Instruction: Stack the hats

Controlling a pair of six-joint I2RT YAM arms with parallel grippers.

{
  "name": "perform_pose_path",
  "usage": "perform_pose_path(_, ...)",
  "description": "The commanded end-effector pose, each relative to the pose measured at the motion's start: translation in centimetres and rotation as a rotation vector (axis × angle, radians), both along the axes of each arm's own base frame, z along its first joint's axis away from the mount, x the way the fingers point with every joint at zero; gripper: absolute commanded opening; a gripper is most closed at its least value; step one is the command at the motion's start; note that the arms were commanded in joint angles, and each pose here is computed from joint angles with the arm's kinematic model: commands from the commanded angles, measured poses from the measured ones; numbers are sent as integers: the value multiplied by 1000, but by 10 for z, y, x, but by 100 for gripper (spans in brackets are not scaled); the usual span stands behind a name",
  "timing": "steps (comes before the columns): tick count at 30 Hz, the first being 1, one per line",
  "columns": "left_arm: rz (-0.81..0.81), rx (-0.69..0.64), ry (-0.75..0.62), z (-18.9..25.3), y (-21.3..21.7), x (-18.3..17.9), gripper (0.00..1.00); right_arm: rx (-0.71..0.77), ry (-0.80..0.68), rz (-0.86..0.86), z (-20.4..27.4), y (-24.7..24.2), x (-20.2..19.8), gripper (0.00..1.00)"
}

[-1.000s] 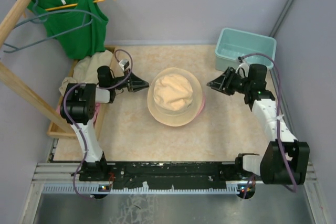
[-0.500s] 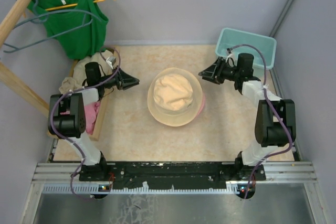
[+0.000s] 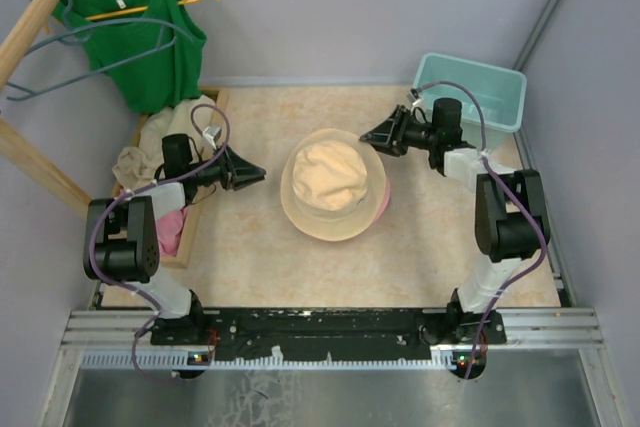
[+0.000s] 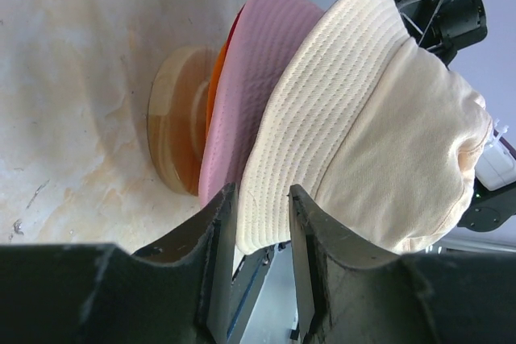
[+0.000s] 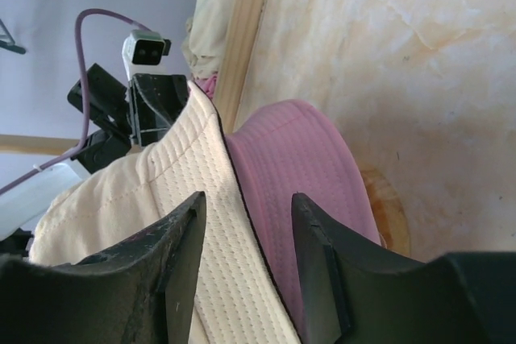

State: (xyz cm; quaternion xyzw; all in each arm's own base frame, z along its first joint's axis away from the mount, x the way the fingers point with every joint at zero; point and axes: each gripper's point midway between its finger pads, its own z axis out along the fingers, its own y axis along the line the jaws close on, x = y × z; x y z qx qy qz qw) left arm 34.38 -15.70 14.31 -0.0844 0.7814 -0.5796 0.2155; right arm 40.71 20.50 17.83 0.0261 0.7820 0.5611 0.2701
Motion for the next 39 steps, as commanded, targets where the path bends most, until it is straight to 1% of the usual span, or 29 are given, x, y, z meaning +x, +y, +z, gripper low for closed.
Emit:
perform_pose_path(1, 1, 17, -12, 0, 1, -3, 38, 38, -99, 22, 26, 6, 7, 42)
perform_pose_path(3, 2, 16, -8, -1, 1, -3, 38, 42, -91, 24, 24, 7, 7, 35)
perform_pose_path(6, -4, 13, 0, -4, 1, -5, 38, 51, -73, 33, 21, 9, 4, 31)
perform_pose_path(8, -6, 13, -1, -4, 1, -4, 38, 58, -56, 38, 18, 9, 2, 31)
perform_pose_path(12, -10, 9, 1, -5, 1, -4, 38, 63, -41, 54, 14, 10, -3, 38)
perform_pose_path(16, -15, 8, 7, -7, 0, -7, 38, 69, -40, 69, 15, 12, -8, 38)
perform_pose_path(21, -19, 7, 9, -9, 0, -6, 38, 71, -27, 99, 12, 20, -15, 36)
perform_pose_path(23, -19, 6, 9, -10, 0, -6, 38, 71, -22, 109, 11, 24, -18, 31)
perform_pose_path(25, -19, 6, 10, -10, 0, -6, 38, 75, -14, 120, 9, 26, -20, 25)
perform_pose_path(29, -21, 5, 13, -11, 0, -8, 38, 85, 9, 124, 5, 28, -23, 2)
perform_pose_path(30, -21, 5, 11, -11, 0, -8, 38, 84, 11, 118, 4, 27, -23, 0)
perform_pose_path(33, -22, 5, 12, -11, 0, -10, 38, 76, 31, 64, -4, 17, -21, 0)
perform_pose_path(39, -20, 4, 19, -11, 0, -15, 38, 56, 68, -76, -18, -26, -19, 0)
